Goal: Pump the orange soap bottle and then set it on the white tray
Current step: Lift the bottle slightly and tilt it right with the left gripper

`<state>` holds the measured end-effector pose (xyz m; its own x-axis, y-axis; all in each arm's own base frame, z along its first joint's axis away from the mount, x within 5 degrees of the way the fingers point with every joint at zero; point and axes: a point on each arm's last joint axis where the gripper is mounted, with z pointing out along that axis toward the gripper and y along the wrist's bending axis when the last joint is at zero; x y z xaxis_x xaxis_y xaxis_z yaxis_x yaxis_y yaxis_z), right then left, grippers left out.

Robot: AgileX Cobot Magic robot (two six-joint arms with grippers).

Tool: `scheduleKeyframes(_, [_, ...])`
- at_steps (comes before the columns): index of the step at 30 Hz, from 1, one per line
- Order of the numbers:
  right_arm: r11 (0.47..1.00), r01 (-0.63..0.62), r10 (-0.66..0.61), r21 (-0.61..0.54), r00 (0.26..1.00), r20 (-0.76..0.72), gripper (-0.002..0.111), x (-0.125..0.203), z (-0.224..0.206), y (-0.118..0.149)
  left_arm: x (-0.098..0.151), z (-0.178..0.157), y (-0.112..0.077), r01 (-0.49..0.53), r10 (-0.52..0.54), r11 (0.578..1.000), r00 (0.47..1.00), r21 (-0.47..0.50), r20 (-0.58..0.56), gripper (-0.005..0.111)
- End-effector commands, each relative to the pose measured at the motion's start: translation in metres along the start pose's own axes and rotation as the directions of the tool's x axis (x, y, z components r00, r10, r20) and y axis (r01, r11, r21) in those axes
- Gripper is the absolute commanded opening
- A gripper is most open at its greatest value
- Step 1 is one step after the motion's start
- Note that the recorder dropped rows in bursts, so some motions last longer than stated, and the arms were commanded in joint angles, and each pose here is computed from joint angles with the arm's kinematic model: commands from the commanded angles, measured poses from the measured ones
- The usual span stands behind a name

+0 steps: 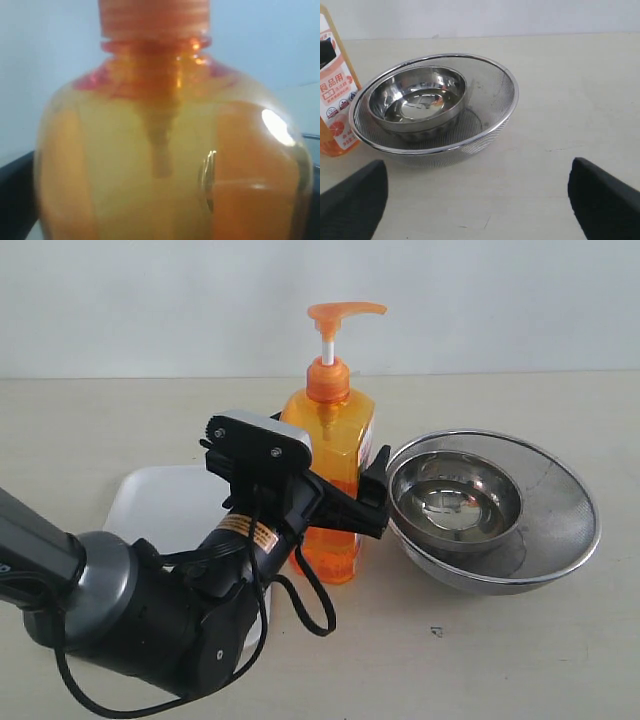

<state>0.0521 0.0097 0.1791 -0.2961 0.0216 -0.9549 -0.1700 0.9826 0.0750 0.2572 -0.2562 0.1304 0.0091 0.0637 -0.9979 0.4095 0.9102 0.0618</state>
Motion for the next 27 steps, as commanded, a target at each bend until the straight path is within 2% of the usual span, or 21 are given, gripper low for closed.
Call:
scheduleKeyframes(1, [1.000,0.000,0.000,0.006,1.000,0.009,0.087,-0.0008,-0.0004,-0.0003,-0.0032,0.0033,0.0017,0.013,-0.013,1.000,1.000,-0.007,0.021,0.104])
scheduleKeyframes(13, [1.000,0.000,0.000,0.006,1.000,0.009,0.087,-0.0008,-0.0004,-0.0003,-0.0032,0.0046,0.0044,0.010,-0.009,1.000,1.000,-0.009,0.023,0.104])
scheduleKeyframes(16, [1.000,0.000,0.000,0.006,1.000,0.009,0.087,-0.0008,-0.0004,-0.0003,-0.0032,0.0046,0.0044,0.010,-0.009,1.000,1.000,-0.009,0.023,0.099])
scheduleKeyframes(21, [1.000,0.000,0.000,0.006,1.000,0.009,0.087,-0.0008,-0.0004,-0.0003,-0.0032,0.0046,0.0044,0.010,-0.009,1.000,1.000,-0.009,0.023,0.054])
scheduleKeyframes(22, [1.000,0.000,0.000,0.006,1.000,0.009,0.087,-0.0008,-0.0004,-0.0003,-0.0032,0.0046,0.0044,0.010,-0.009,1.000,1.000,-0.009,0.023,0.036])
scheduleKeyframes(23, [1.000,0.000,0.000,0.006,1.000,0.009,0.087,-0.0008,-0.0004,-0.0003,-0.0032,0.0046,0.0044,0.010,-0.009,1.000,1.000,-0.009,0.023,0.027])
scheduleKeyframes(24, [1.000,0.000,0.000,0.006,1.000,0.009,0.087,-0.0008,-0.0004,-0.0003,-0.0032,0.0046,0.0044,0.010,-0.009,1.000,1.000,-0.009,0.023,0.014])
scheduleKeyframes(25, [1.000,0.000,0.000,0.006,1.000,0.009,0.087,-0.0008,-0.0004,-0.0003,-0.0032,0.0046,0.0042,0.009,-0.009,1.000,1.000,-0.007,0.023,0.007])
scheduleKeyframes(27, [1.000,0.000,0.000,0.005,1.000,0.011,0.087,-0.0010,-0.0004,-0.0003,-0.0043,0.0045,0.0000,-0.014,0.013,0.999,0.999,0.038,0.035,0.005])
